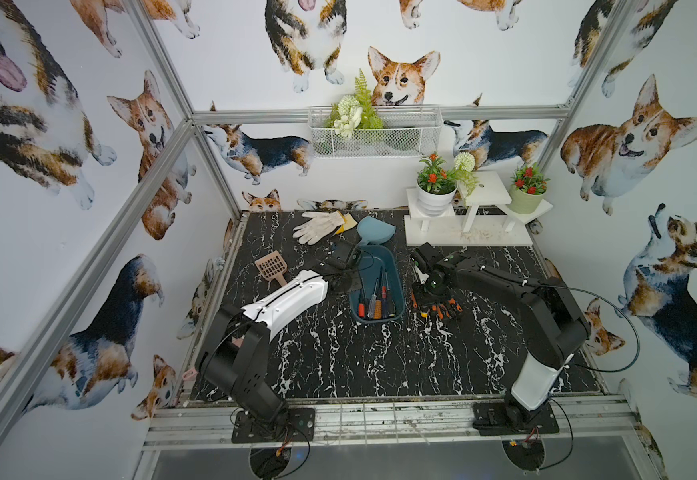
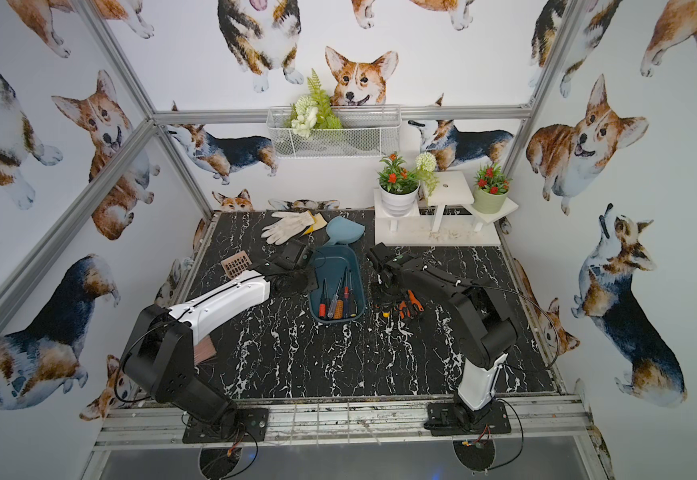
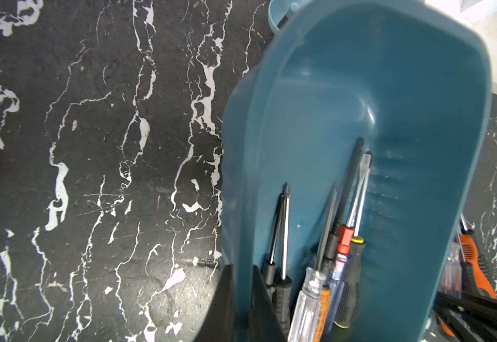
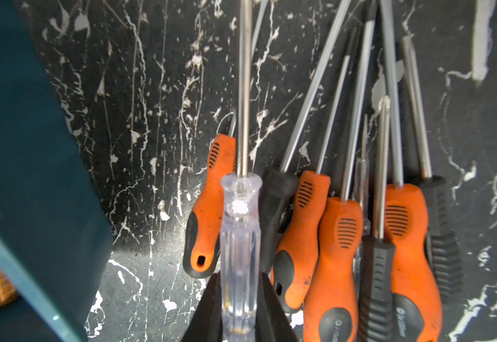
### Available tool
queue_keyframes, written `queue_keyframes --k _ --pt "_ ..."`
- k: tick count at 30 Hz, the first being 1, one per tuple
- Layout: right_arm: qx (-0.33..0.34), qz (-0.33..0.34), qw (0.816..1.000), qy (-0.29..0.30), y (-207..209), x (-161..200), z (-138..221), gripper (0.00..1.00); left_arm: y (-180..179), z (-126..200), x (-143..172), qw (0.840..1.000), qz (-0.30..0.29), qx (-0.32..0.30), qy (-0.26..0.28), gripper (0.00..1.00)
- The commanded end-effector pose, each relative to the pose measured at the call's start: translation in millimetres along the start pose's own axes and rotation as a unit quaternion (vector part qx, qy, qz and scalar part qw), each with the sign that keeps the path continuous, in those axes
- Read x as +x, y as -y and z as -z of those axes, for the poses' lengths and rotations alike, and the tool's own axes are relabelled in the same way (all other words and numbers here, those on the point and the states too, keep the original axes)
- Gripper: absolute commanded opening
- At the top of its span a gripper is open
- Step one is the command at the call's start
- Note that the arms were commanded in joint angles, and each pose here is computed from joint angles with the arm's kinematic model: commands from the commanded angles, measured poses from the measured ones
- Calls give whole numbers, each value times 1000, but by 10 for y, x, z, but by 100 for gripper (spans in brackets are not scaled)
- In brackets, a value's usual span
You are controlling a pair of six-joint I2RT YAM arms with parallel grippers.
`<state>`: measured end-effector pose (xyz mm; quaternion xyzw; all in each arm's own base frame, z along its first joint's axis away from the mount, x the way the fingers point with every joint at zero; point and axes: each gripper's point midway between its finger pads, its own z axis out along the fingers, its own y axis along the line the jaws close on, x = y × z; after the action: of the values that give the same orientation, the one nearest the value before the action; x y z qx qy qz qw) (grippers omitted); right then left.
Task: Take out the screwdriver from the storage box
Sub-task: Place the screwdriver at the center of the board.
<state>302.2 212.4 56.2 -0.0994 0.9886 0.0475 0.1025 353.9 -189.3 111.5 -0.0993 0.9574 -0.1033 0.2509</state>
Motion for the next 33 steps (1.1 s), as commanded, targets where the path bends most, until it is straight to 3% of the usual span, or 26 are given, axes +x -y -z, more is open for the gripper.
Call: queue_keyframes --k 1,14,28,33 --pt "-7 -4 1000 -3 -32 8 -36 0 85 59 -70 1000 9 20 13 0" --pt "-10 -11 1000 -3 -41 6 -47 6 71 27 -40 1000 14 20 11 0" --pt "-1 -10 1000 -6 -8 30 -48 22 82 -3 -66 1000 7 16 12 0" --pt "3 -11 1000 -3 6 23 -21 34 79 -9 -63 1000 6 16 12 0"
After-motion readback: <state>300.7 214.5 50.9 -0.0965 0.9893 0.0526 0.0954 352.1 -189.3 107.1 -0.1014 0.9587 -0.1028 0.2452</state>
